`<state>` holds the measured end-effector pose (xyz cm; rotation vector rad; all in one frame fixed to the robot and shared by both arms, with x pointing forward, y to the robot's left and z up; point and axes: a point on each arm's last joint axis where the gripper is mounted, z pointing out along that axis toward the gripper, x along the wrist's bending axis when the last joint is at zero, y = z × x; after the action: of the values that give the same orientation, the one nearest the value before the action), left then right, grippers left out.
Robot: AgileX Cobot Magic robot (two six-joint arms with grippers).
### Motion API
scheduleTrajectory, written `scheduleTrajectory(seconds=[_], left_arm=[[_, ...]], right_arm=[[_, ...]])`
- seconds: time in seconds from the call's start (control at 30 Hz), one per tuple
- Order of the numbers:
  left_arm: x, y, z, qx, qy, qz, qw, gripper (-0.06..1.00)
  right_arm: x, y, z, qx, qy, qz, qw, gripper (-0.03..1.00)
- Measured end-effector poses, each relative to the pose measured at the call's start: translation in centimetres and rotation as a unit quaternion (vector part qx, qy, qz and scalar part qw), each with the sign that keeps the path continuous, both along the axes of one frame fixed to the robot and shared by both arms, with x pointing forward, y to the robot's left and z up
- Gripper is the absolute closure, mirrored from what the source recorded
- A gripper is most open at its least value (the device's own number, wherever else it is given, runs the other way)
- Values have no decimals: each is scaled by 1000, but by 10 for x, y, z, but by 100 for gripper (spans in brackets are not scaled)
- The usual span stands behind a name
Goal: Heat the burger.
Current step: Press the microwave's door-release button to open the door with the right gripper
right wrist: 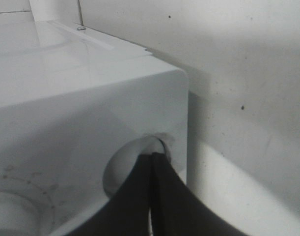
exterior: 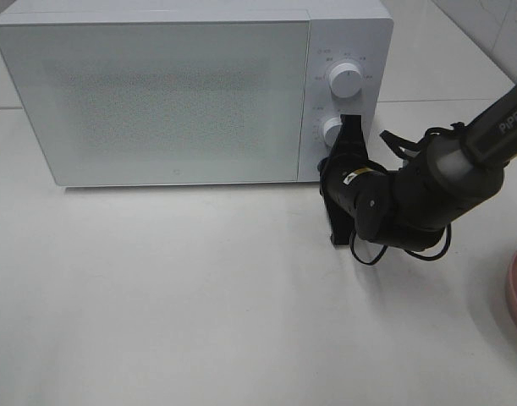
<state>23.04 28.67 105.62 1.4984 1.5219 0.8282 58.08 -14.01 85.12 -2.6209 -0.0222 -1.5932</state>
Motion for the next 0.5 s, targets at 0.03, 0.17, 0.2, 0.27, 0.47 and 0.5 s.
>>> scheduleTrajectory(seconds=[0.03, 0.17, 0.2, 0.27, 0.47, 0.5], left_arm=[[0, 0, 0, 0, 0, 0, 1000, -5], [0, 0, 0, 0, 0, 0, 1000, -5], [0, 0, 0, 0, 0, 0, 1000, -5], [0, 0, 0, 0, 0, 0, 1000, -5], [0, 0, 0, 0, 0, 0, 1000, -5], [0, 0, 0, 0, 0, 0, 1000, -5]], right_arm=[[1, 0, -1, 0, 0, -2, 1000, 96], [2, 2, -1, 4, -7, -10, 1000, 96], [4, 3, -3, 5, -12, -16, 1000, 96], [5, 3, -4, 6, -13, -20, 1000, 96], [10, 7, -3, 4, -24, -36, 999, 96], [10, 8, -3, 3, -22, -37, 999, 96]])
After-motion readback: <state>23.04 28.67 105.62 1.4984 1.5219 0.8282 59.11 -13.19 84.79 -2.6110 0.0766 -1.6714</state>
